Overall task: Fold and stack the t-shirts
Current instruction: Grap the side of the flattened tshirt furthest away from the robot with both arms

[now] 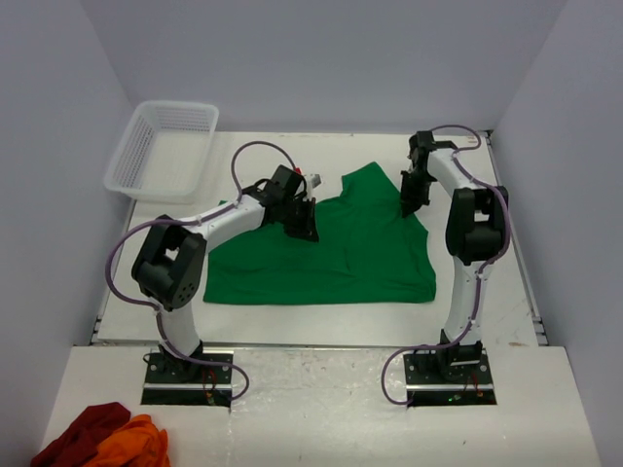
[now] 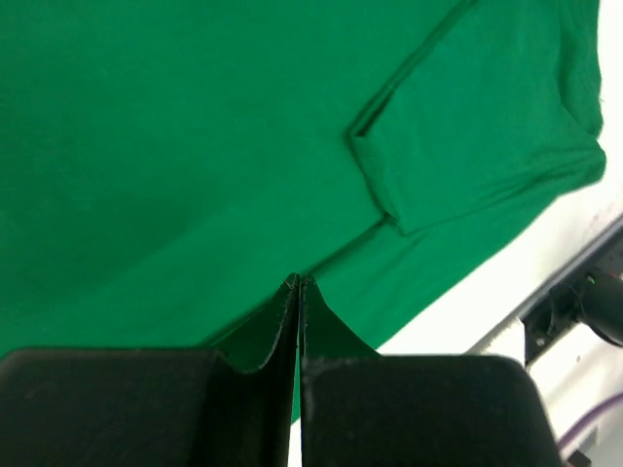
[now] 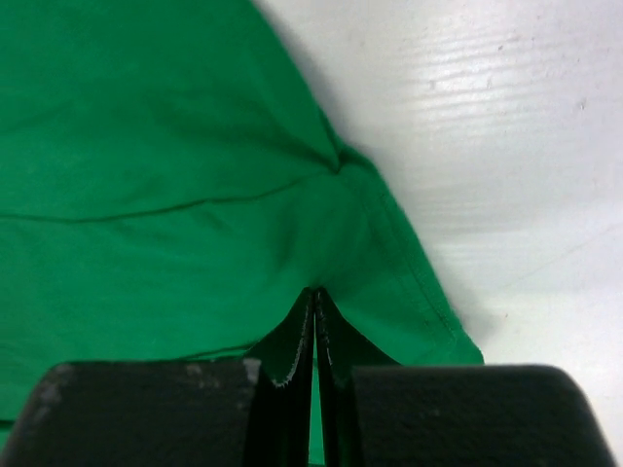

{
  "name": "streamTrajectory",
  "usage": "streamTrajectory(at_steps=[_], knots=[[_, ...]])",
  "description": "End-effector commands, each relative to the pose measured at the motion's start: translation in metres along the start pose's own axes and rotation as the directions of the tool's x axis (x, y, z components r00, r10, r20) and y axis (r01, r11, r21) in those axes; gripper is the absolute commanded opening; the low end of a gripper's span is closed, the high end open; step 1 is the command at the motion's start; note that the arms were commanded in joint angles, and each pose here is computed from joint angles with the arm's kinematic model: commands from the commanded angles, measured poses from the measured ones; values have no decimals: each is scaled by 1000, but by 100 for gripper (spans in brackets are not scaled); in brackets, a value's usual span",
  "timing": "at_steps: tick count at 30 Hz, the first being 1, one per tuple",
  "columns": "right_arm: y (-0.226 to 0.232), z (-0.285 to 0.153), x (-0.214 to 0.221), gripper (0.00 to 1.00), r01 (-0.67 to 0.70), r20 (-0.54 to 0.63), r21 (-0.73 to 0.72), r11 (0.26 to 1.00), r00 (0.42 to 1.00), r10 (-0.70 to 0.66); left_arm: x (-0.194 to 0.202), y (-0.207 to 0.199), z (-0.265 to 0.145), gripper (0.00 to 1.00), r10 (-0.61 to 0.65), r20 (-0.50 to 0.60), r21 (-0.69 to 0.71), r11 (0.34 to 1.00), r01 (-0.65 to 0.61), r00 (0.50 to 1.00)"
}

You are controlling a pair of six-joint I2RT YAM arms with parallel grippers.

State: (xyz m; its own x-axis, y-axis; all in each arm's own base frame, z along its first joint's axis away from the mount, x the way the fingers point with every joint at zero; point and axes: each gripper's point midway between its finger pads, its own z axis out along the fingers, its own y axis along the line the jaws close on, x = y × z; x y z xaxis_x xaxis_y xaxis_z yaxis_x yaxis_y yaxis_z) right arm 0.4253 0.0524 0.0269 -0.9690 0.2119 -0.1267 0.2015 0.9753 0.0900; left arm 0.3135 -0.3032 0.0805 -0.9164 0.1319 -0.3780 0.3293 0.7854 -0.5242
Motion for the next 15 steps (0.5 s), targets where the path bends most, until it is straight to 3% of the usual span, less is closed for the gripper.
streamTrajectory(at_steps=[1,8,15], knots=[[26,-69,-28,0,14,264,-63,998,964,3,-34,1,-12,0,19,93,-69,998,-13,996],[44,-108,-27,0,30,380,-107,994,925,13,-48,-34,-7,0,6,86,95,995,-14,996],[59,-124,-7,0,73,393,-95,993,919,-30,-30,-51,-4,0,-27,79,206,978,10,996]])
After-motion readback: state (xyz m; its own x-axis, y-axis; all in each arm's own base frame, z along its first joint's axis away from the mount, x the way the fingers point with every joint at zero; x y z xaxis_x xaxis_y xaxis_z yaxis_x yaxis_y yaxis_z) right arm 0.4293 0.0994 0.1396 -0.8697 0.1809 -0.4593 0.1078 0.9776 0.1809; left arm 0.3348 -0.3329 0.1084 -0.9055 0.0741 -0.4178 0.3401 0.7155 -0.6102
